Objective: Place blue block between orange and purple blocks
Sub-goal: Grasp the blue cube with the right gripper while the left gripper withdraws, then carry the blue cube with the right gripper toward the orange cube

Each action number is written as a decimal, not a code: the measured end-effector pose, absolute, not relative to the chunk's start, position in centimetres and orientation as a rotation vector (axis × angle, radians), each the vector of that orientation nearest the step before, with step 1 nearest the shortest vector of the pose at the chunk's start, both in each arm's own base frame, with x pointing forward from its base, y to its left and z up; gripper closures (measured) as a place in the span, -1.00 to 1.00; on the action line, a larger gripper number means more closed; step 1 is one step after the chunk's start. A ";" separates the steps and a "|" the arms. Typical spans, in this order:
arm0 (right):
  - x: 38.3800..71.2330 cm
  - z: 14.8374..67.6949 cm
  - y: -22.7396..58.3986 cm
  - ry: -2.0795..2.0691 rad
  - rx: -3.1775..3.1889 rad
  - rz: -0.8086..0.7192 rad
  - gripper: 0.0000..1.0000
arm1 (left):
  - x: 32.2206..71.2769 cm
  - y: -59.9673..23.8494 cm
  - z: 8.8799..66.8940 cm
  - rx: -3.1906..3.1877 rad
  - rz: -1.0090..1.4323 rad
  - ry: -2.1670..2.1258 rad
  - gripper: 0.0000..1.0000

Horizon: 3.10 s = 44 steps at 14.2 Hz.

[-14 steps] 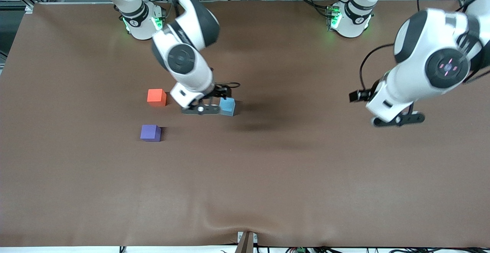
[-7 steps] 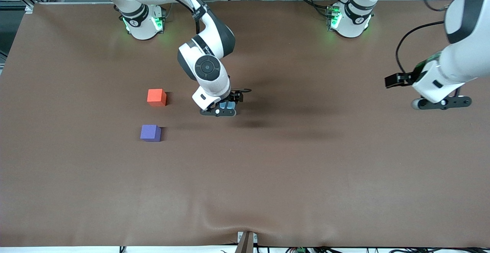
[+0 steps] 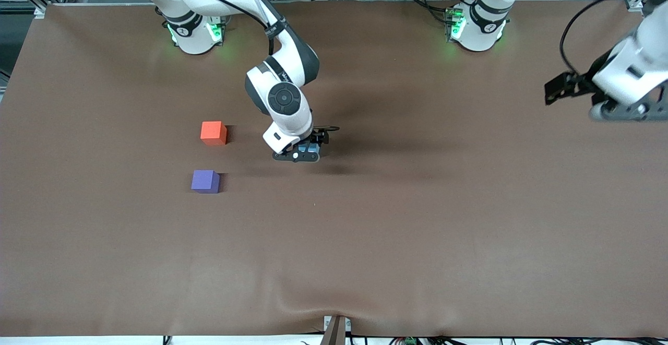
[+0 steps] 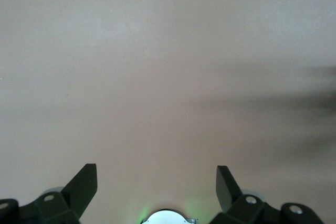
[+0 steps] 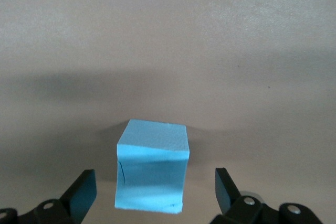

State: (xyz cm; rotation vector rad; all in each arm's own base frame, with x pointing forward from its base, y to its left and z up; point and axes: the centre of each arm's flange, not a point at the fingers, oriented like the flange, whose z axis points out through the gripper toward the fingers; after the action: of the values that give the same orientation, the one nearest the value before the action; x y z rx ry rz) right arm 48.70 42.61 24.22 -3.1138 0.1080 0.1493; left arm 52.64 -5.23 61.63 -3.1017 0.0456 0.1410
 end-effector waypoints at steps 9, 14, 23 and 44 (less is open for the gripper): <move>47.2 22.1 43.7 0.174 -3.119 0.143 -1.00 | 51.6 -4.5 63.1 -3.105 0.114 0.073 -1.00; 46.5 21.8 44.6 0.185 -3.119 0.139 -0.44 | 51.4 -3.7 62.9 -3.103 0.151 0.148 -1.00; 53.6 38.3 35.3 0.352 -3.120 0.269 0.02 | 51.3 -4.5 62.9 -3.100 0.151 0.167 -1.00; 53.5 28.6 10.4 0.012 -3.076 0.275 0.06 | 52.7 -6.0 63.0 -3.110 0.049 0.098 -1.00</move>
State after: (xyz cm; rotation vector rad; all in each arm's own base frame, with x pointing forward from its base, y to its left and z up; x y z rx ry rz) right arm 53.52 10.38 28.61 -3.0757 0.0121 0.2749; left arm 52.75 -6.03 63.01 -3.1100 0.0979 0.0488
